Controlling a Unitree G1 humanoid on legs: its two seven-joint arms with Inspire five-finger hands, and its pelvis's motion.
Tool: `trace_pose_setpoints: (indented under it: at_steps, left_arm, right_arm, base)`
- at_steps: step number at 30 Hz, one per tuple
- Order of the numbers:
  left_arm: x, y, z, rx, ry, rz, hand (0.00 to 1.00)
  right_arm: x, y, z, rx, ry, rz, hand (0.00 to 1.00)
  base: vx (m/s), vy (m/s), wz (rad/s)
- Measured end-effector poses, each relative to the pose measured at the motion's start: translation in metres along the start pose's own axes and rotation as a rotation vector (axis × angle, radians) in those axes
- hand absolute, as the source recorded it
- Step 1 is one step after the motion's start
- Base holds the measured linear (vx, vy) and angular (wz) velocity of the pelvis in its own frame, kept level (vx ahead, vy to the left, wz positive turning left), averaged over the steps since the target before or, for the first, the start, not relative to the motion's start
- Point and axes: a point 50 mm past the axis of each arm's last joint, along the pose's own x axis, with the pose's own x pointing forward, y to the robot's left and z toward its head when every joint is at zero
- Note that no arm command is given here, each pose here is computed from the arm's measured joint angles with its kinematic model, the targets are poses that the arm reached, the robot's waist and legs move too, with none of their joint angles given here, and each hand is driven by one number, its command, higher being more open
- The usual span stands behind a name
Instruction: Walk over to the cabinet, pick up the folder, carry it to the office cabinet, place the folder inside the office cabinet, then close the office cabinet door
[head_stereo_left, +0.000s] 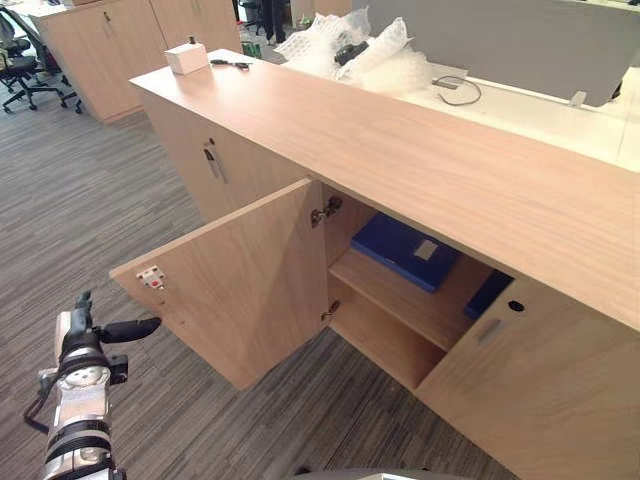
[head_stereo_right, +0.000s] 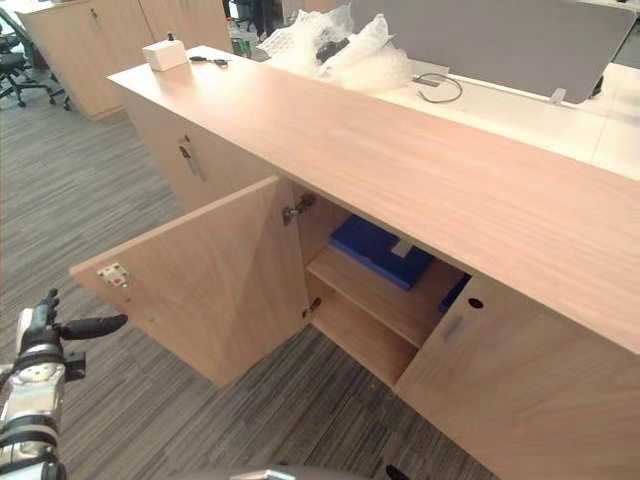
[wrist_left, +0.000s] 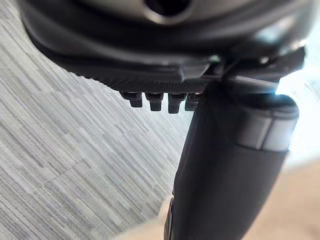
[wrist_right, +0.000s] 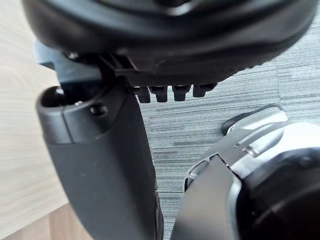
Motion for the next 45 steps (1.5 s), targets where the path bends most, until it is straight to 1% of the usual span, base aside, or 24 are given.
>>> trace_pose_setpoints:
  at_steps: [1, 2, 4, 6, 8, 11, 13, 16, 22, 25, 28, 31, 33, 36, 38, 40, 42, 45]
  left_arm:
    - [0.0, -0.002, 0.007, 0.011, -0.031, -0.012, 1.0]
    - [-0.001, -0.011, 0.014, 0.008, -0.062, -0.055, 1.0]
    - [0.0, -0.009, 0.012, -0.02, -0.035, -0.056, 1.0]
    - [0.0, -0.012, 0.012, -0.078, -0.035, -0.115, 1.0]
    - [0.0, -0.013, 0.015, -0.076, -0.043, -0.155, 1.0]
    - [0.003, -0.006, 0.024, -0.06, -0.067, -0.23, 1.0]
    - [0.004, -0.001, 0.03, -0.068, -0.083, -0.261, 1.0]
    - [0.005, 0.001, 0.036, -0.054, -0.109, -0.294, 1.0]
    - [0.004, -0.009, 0.043, -0.013, -0.139, -0.336, 1.0]
    - [-0.001, -0.018, 0.046, 0.003, -0.165, -0.382, 1.0]
    - [-0.012, -0.023, 0.051, 0.009, -0.2, -0.491, 1.0]
    - [-0.025, -0.033, 0.057, 0.023, -0.223, -0.633, 1.0]
    - [-0.036, -0.039, 0.061, 0.024, -0.23, -0.757, 1.0]
    - [-0.048, -0.046, 0.06, 0.004, -0.21, -0.899, 1.0]
    - [-0.063, -0.061, 0.055, 0.0, -0.178, -1.05, 1.0]
    - [-0.085, -0.082, 0.055, 0.016, -0.186, -1.215, 1.0]
    - [-0.095, -0.09, 0.053, 0.005, -0.175, -1.291, 1.0]
    - [-0.12, -0.111, 0.046, -0.071, -0.118, -1.49, 1.0]
  right_arm:
    - [0.0, 0.002, -0.002, -0.004, 0.006, 0.005, 1.0]
    - [0.0, 0.002, -0.005, 0.0, 0.017, 0.007, 1.0]
    - [-0.001, -0.001, -0.005, -0.006, 0.014, 0.0, 1.0]
    - [-0.002, -0.009, -0.005, -0.008, 0.011, -0.016, 1.0]
    - [-0.002, -0.011, -0.008, -0.009, 0.016, -0.023, 1.0]
    - [-0.003, -0.011, -0.011, -0.011, 0.022, -0.021, 1.0]
    - [-0.003, -0.01, -0.012, -0.023, 0.025, -0.015, 1.0]
    - [-0.003, -0.01, -0.014, -0.023, 0.027, -0.001, 1.0]
    - [-0.004, -0.009, -0.018, -0.026, 0.03, 0.01, 1.0]
    - [-0.005, -0.01, -0.02, -0.033, 0.03, 0.016, 1.0]
    - [-0.006, -0.013, -0.022, -0.034, 0.031, 0.015, 1.0]
    - [-0.006, -0.016, -0.021, -0.06, 0.031, 0.021, 1.0]
    - [-0.006, -0.016, -0.018, -0.086, 0.029, 0.036, 1.0]
    - [-0.005, -0.015, -0.017, -0.096, 0.029, 0.051, 1.0]
    - [-0.005, -0.016, -0.014, -0.116, 0.027, 0.054, 1.0]
    - [-0.003, -0.013, -0.006, -0.169, 0.018, 0.066, 1.0]
    - [-0.002, -0.01, -0.003, -0.192, 0.01, 0.075, 1.0]
    - [-0.001, -0.005, 0.001, -0.216, -0.003, 0.091, 1.0]
  base:
    - [-0.06, -0.155, 0.14]
    - [-0.03, -0.177, 0.01]
    - [-0.03, -0.161, -0.04]
    - [-0.04, -0.111, 0.03]
    - [-0.02, -0.069, 0.03]
    - [-0.01, -0.013, 0.03]
    - [-0.01, 0.041, 0.0]
    - [-0.02, 0.065, 0.01]
    - [-0.05, 0.066, 0.02]
    - [-0.07, 0.039, 0.06]
    - [-0.05, 0.025, 0.2]
    - [-0.03, 0.045, 0.12]
    - [-0.03, 0.063, 0.11]
    - [-0.05, 0.07, 0.11]
    - [-0.08, 0.089, 0.03]
    - [-0.08, 0.087, -0.06]
    - [-0.05, 0.057, -0.12]
    - [-0.02, 0.034, -0.19]
